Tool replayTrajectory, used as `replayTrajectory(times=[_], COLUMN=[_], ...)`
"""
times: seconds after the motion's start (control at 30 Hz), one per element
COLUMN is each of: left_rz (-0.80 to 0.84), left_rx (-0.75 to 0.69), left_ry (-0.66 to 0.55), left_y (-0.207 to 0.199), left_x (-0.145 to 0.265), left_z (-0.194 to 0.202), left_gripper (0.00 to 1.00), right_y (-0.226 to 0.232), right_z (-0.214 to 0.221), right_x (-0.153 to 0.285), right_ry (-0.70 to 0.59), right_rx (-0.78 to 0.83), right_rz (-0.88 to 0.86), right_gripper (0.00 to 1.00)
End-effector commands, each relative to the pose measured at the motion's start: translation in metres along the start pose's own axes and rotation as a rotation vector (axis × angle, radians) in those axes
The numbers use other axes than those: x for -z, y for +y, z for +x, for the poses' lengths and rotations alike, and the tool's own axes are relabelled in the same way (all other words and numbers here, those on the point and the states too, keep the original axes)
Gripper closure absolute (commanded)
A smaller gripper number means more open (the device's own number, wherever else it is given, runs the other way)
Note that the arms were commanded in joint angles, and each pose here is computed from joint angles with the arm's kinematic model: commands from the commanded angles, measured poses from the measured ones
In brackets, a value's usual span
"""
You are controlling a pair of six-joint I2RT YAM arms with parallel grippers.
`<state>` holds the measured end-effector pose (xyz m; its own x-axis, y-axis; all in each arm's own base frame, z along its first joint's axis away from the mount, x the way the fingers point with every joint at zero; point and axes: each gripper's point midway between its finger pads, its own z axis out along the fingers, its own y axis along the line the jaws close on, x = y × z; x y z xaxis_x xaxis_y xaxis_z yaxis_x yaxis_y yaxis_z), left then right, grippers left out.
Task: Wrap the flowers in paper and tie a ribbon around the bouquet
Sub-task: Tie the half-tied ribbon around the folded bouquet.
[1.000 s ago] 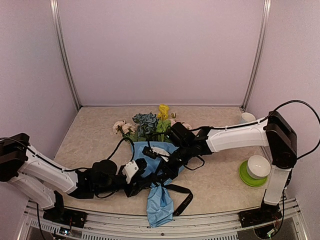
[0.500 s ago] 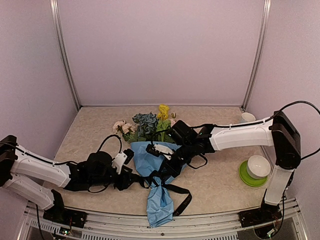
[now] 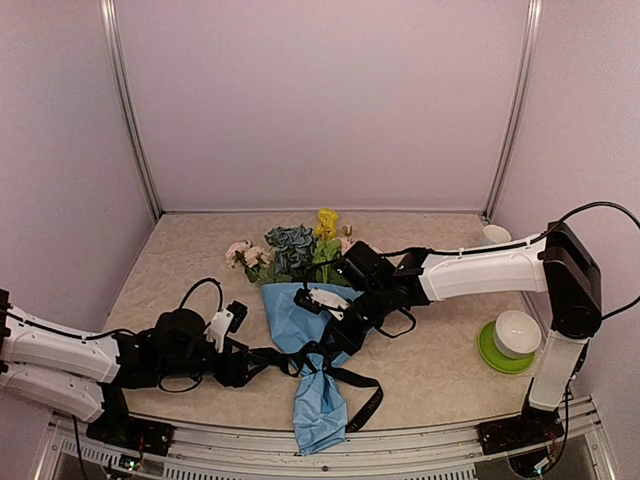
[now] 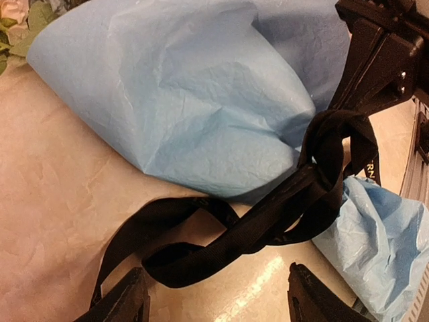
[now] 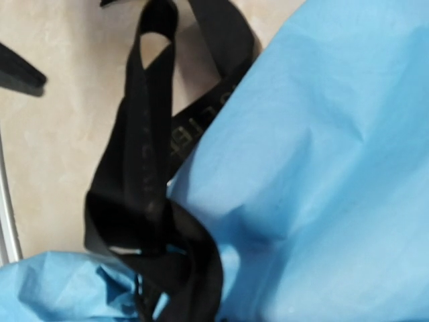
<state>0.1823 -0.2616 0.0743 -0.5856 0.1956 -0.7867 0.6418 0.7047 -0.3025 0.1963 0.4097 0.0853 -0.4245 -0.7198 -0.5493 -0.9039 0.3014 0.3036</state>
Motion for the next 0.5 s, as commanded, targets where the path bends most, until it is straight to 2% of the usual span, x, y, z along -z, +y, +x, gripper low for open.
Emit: replayTrajectory(times=[0.0, 0.07, 0.17, 0.3, 0.47], left_rz=[-0.002, -0.047, 0.014, 0.088, 0.05], left_rx=[0.028, 0.076, 0.135, 0.13, 0.07], left_ry=[0.087, 0.111, 0.126, 0.094, 0.111], left_y=[0.005, 0.018, 0.015, 0.003, 0.01], left_x=[-0.007, -0.013, -0.022, -0.025, -0.032], left_z=[0.02, 0.025, 0.028, 0.02, 0.023], left_gripper=[0.32, 0.35, 0.4, 0.48, 0.49], right_y=[-0.001, -0.001, -0.001, -0.002, -0.002], right_z=[-0.004, -0.003, -0.003, -0.001, -0.002], right_x=[0.013, 0.012, 0.011, 0.011, 0.013], right_ry=[-0.023, -0.023, -0.024, -0.024, -0.033], right_rx=[0.001, 0.0, 0.0, -0.004, -0.003], right_rz=[0.014, 0.011, 0.006, 0.006, -0.001], right_gripper=[1.0, 1.0, 1.0, 1.0, 1.0])
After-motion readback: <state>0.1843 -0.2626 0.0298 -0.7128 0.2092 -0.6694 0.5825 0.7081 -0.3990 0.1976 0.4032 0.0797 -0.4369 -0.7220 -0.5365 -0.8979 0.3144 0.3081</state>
